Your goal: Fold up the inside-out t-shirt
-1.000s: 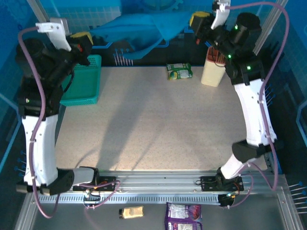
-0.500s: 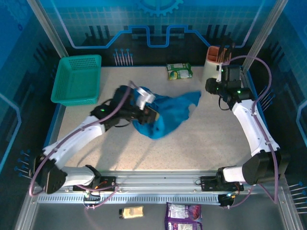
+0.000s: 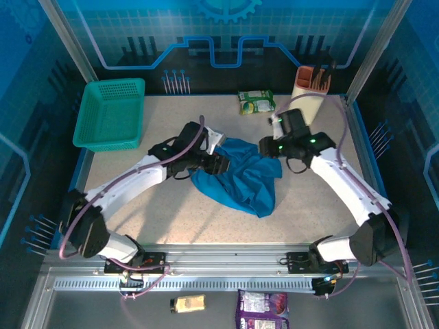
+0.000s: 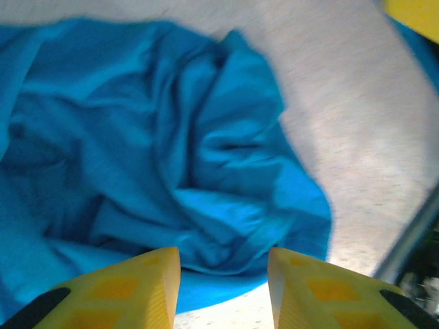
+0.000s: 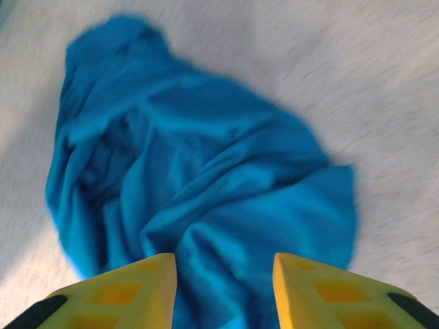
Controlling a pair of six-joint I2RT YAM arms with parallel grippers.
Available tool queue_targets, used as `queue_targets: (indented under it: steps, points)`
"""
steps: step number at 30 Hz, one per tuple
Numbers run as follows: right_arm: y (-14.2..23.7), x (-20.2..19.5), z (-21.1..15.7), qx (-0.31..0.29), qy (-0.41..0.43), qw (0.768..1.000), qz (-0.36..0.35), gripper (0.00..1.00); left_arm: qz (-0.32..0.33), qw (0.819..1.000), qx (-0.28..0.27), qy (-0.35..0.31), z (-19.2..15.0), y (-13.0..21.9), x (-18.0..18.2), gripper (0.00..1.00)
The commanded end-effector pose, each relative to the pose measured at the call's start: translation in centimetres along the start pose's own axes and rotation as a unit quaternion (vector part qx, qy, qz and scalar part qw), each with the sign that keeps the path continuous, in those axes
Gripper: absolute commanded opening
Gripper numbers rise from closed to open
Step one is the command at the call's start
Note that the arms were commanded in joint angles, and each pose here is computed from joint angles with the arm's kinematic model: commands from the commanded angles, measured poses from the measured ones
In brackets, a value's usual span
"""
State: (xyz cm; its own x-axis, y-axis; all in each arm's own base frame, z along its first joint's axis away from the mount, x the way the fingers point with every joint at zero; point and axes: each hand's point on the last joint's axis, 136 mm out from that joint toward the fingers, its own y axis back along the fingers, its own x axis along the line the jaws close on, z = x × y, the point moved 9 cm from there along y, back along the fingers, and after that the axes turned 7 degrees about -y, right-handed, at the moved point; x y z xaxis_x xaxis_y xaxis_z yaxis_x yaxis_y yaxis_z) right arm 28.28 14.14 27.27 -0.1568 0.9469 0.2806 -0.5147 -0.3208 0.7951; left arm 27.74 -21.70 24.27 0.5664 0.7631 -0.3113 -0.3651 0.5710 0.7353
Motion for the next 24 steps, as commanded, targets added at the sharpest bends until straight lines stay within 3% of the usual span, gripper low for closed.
queue_targets:
  steps: [1, 4, 10, 14, 16, 19, 21, 24]
  points:
    - [-2.6, 2.0, -4.2, 0.101, 0.013, 0.995, 0.005, 0.45, 0.056, 0.994, 0.063, 0.067, -1.6, -2.0, 2.3, 0.41]
    - [-5.0, 2.9, -6.7, 0.144, 0.026, 0.989, -0.025, 0.47, 0.072, 0.986, 0.095, 0.114, -2.4, -4.1, 3.6, 0.42]
    - [-9.4, 2.4, -9.9, 0.217, 0.018, 0.975, -0.033, 0.51, 0.141, 0.973, 0.122, 0.136, -4.2, -6.3, 5.9, 0.48]
    - [-11.1, 2.0, -10.7, 0.247, 0.028, 0.967, -0.063, 0.47, 0.188, 0.961, 0.148, 0.137, -5.8, -7.0, 7.7, 0.49]
    - [-11.0, 1.8, -10.3, 0.238, 0.029, 0.968, -0.072, 0.23, 0.190, 0.959, 0.157, 0.141, -6.5, -7.3, 8.4, 0.38]
    - [-9.5, 1.4, -8.1, 0.198, 0.011, 0.979, -0.053, 0.00, 0.189, 0.960, 0.145, 0.148, -6.8, -6.7, 9.4, 0.11]
    - [-7.9, 0.7, -6.1, 0.166, -0.012, 0.985, -0.039, 0.00, 0.198, 0.961, 0.123, 0.151, -6.0, -5.6, 10.2, 0.00]
    - [-4.5, -0.9, -3.4, 0.112, -0.040, 0.992, -0.033, 0.00, 0.219, 0.962, 0.061, 0.150, -3.9, -2.3, 11.1, 0.00]
